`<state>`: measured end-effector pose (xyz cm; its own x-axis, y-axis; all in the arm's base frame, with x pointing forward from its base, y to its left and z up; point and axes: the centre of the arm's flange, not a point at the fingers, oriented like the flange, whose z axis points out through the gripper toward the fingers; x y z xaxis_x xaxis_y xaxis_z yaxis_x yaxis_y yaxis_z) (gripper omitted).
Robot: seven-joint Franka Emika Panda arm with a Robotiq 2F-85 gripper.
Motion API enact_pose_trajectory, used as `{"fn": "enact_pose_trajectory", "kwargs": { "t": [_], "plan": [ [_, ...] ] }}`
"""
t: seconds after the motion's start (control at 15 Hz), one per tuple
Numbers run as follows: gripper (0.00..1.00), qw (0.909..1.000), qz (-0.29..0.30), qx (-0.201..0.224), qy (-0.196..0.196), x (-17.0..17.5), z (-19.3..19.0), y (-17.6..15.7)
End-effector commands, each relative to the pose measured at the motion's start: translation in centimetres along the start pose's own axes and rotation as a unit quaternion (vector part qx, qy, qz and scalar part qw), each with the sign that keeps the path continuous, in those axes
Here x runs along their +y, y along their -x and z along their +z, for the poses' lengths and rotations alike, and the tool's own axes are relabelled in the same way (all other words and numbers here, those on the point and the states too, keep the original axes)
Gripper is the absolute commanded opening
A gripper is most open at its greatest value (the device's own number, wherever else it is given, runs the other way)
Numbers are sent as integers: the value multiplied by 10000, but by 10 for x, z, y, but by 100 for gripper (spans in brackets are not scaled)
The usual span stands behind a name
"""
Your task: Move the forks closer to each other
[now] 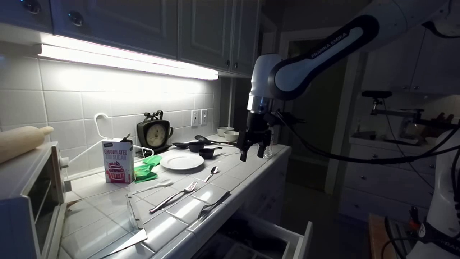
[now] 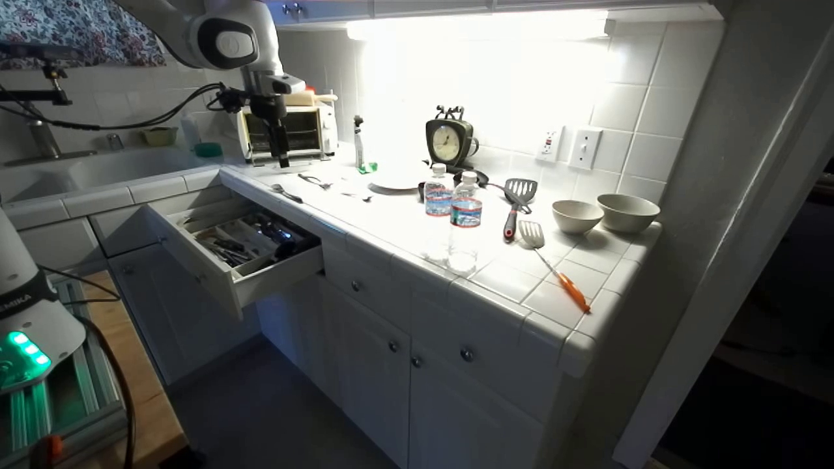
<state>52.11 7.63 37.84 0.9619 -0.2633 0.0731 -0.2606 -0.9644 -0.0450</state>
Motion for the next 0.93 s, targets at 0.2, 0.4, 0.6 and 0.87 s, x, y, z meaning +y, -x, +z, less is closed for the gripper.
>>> {"fn": "enact_pose_trajectory", "kwargs": {
  "t": [0.2,0.4,0.6,0.87],
  "plan": [
    [100,9973,407,89,-611,-26,42,0],
    [100,9957,283,124,-869,-35,59,-1],
    [100,9951,82,173,-968,-42,72,-2],
    [100,9950,6,203,-977,-51,88,-2]
  ]
}}
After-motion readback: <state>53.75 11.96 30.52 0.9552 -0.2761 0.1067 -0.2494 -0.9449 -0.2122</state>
